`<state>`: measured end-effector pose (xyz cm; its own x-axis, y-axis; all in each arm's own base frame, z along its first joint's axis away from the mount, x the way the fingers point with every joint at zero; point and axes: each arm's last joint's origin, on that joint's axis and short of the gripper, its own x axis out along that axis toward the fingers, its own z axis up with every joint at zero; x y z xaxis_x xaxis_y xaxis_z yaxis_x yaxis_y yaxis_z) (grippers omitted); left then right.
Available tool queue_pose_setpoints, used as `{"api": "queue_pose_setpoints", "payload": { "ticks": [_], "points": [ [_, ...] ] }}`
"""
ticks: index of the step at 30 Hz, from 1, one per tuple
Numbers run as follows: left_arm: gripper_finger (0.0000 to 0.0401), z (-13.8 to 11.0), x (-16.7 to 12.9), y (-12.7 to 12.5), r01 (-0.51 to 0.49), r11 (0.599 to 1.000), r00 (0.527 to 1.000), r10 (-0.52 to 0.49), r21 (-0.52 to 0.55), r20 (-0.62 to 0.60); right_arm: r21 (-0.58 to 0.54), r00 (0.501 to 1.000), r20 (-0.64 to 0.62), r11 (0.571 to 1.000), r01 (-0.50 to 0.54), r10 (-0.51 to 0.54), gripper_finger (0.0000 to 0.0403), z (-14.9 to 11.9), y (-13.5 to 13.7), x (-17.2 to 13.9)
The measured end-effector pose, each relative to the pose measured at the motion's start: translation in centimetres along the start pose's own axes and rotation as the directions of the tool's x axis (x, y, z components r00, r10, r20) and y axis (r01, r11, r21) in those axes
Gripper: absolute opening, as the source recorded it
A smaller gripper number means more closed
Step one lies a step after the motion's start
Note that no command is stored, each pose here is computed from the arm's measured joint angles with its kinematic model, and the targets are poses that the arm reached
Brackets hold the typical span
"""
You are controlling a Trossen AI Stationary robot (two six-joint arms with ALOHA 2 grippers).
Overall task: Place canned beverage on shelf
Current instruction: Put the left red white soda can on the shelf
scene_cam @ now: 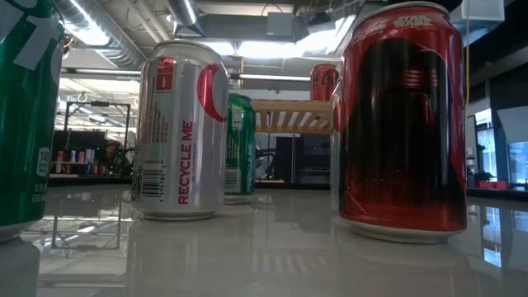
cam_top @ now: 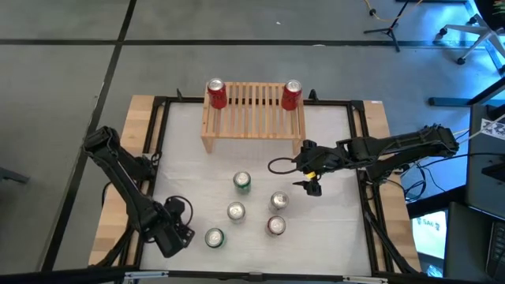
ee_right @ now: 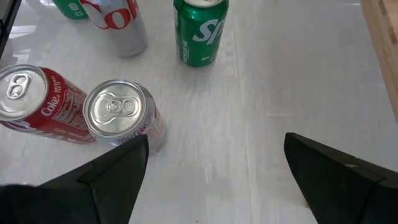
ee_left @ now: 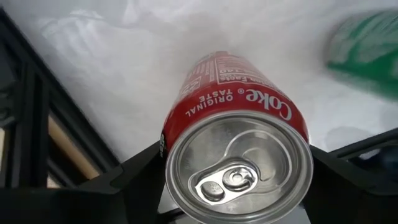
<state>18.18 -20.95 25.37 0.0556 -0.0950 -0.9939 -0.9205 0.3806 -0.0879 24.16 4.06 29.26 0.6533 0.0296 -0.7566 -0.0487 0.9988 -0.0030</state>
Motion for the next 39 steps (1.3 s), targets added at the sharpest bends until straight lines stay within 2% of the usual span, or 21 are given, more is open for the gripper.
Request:
{"api": "queue_pose_setpoints", "payload": {
  "ticks": [10, 15, 22, 29, 36, 39],
  "points": [
    [0.0289, 2.4, -3.6, 1.0, 0.138, 0.990, 0.990, -0.139, -0.039, -0.001, 0.000, 1.000, 0.000, 1.000, 0.000, 0.000, 0.0370, 0.0, 0.0, 0.0],
    [0.0289, 4.1, -5.8, 2.0, 0.243, 0.967, 0.970, -0.241, -0.075, 0.037, 0.000, 1.000, 0.000, 1.000, 0.000, 0.000, 0.0370, 0.0, 0.0, 0.0],
    [0.0289, 7.1, -8.2, 3.0, 0.353, 0.935, 0.931, -0.346, -0.047, 0.117, 0.000, 1.000, 0.000, 1.000, 0.000, 0.000, 0.0370, 0.0, 0.0, 0.0],
    [0.0289, 10.3, -8.9, 3.0, 0.360, 0.933, 0.917, -0.357, 0.015, 0.177, 0.000, 1.000, 0.000, 1.000, 0.000, 0.000, 0.0370, 0.0, 0.0, 0.0],
    [0.0289, 13.4, -9.2, 2.8, 0.346, 0.934, 0.918, -0.356, 0.087, 0.173, 0.000, 1.000, 0.000, 1.000, 0.000, 0.000, 0.0370, 0.0, 0.0, 0.0],
    [0.0289, 14.6, -10.1, 2.9, 0.363, 0.924, 0.908, -0.379, 0.120, 0.179, 0.000, 1.000, 0.000, 1.000, 0.000, 0.000, 0.0370, 0.0, 0.0, 0.0]
  ]
}}
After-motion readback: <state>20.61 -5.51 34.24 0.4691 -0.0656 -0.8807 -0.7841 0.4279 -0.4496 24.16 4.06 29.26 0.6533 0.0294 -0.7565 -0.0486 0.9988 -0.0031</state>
